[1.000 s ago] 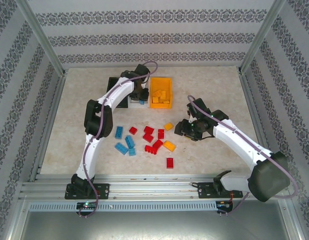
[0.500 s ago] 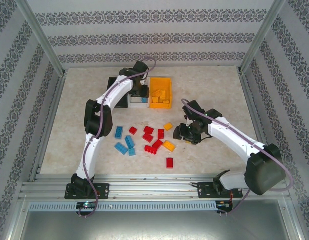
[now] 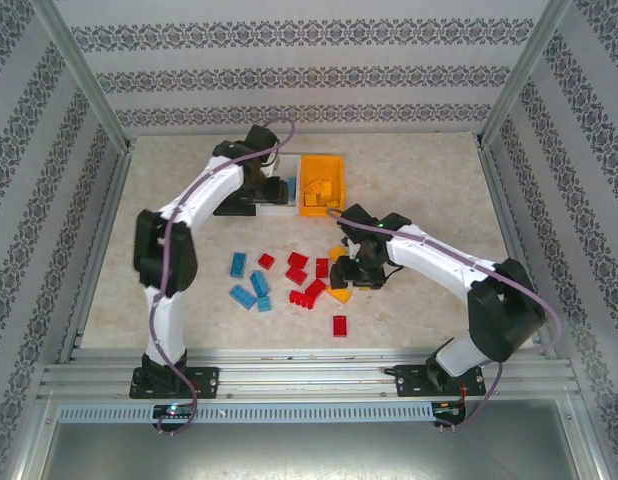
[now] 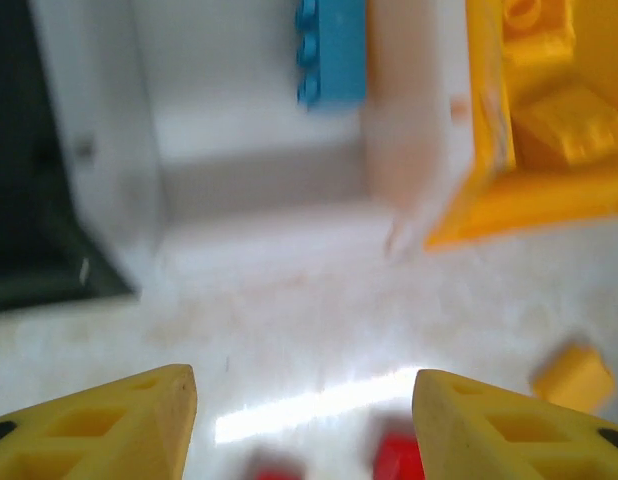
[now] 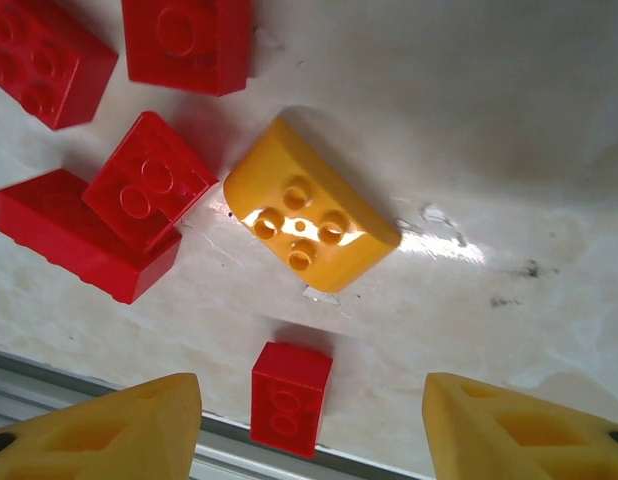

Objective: Sort the legos into containers by color

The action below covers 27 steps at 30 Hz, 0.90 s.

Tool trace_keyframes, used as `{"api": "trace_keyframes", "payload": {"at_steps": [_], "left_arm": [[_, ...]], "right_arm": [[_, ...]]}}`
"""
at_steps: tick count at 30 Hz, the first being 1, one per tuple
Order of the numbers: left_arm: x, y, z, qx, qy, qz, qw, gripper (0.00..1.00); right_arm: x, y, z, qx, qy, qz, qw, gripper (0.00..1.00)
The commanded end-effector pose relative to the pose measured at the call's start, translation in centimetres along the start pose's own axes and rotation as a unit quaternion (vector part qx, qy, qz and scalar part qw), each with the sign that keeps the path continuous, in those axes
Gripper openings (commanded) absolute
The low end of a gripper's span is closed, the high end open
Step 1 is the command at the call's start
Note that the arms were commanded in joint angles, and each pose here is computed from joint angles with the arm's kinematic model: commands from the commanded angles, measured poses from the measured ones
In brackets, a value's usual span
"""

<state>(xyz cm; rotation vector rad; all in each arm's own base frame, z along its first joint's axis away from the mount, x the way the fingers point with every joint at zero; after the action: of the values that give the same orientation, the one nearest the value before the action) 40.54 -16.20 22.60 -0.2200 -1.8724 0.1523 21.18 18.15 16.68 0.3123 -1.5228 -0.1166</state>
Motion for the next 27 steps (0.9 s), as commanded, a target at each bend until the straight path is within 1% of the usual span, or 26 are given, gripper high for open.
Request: {"api": "trace_keyframes", "payload": {"at_steps": [1, 6, 8, 11, 17, 27], "left_arm": [[2.3, 0.8, 3.0, 0.019, -0.002, 0.025, 0.999, 0.62], [3.4, 3.4, 8.6, 0.069, 0.022, 0.054, 0.996, 0.63], [4.0, 4.4, 10.3, 0.084, 0.021, 0.058, 0.995, 0.63], [4.6, 5.6, 12.2, 0.102, 0.02, 0.061, 0.993, 0.64], [5.4, 6.8, 14.4, 0.127, 0.022, 0.067, 0.989, 0.65], [6.6, 7.5, 16.0, 0.139, 0.017, 0.066, 0.988, 0.65]], "right_arm": [[-0.2, 0.6, -0.4, 0.068, 0.001, 0.035, 0.997, 0.62], [-1.6, 1.3, -0.7, 0.127, 0.016, 0.064, 0.99, 0.62], [-2.0, 1.2, -0.6, 0.144, 0.023, 0.085, 0.986, 0.62], [-2.4, 1.3, -0.7, 0.163, 0.025, 0.096, 0.982, 0.62], [-3.7, 1.6, -1.4, 0.187, 0.035, 0.11, 0.976, 0.61], [-6.1, 1.8, -2.5, 0.193, 0.047, 0.119, 0.973, 0.57]]}}
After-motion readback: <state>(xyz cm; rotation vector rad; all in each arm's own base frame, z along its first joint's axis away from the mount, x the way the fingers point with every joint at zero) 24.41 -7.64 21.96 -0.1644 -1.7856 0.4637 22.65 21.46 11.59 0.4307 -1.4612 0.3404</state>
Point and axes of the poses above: each hand's point on the last joint's axis, 136 mm out from that joint toward the fingers, its own x axis back along the fingers, its own y axis along the line the jaws close on, z = x × y, the point moved 9 cm from there along x, back along the fingers, and after that the axes turned 2 degrees about x, right-handed, at the moved point
